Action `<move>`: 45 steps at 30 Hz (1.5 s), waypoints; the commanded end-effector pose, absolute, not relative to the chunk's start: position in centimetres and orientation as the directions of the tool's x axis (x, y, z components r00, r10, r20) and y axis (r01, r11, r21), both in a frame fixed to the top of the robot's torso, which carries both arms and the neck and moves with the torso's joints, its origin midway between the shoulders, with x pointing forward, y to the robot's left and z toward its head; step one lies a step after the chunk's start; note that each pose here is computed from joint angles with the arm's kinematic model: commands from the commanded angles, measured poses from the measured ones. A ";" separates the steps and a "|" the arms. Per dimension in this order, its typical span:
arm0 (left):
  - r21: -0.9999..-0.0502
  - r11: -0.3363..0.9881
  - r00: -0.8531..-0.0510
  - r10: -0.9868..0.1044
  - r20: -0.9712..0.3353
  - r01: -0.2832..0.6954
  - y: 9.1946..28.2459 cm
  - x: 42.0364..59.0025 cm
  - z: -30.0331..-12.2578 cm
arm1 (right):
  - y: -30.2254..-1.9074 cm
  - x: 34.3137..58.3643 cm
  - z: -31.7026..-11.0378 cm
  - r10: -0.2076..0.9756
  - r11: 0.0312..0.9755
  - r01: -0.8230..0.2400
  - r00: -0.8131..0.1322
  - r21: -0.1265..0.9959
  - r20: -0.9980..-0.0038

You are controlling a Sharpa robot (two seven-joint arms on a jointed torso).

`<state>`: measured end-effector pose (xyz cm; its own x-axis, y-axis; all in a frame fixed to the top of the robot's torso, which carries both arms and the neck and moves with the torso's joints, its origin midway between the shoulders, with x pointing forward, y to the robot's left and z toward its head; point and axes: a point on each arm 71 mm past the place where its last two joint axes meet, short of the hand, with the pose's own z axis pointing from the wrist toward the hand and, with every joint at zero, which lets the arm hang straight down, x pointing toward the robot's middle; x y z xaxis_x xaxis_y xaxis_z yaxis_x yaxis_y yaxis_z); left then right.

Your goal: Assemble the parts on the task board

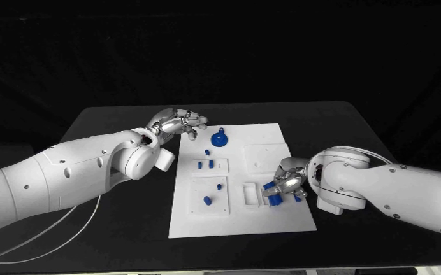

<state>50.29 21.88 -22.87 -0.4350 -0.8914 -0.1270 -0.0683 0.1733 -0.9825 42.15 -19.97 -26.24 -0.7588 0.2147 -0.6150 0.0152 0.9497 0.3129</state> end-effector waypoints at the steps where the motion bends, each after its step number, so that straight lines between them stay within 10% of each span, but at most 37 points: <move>1: -0.985 0.161 -0.445 -0.888 -0.114 -0.068 21.7 50.2 -22.8 | -20.1 41.6 -27.0 0.208 0.951 0.018 -0.776 0.308 -0.596; 45: -0.984 0.162 -0.453 -0.884 -0.110 -0.077 21.7 50.2 -22.9 | -16.7 42.6 -24.6 0.271 0.907 0.065 -0.846 0.416 -0.460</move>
<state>50.31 21.92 -22.94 -0.4403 -0.8892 -0.1239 -0.0751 0.1740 -0.9819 42.67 -16.80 -24.55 -0.8305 0.2982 -0.4704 0.0805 0.9000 0.4284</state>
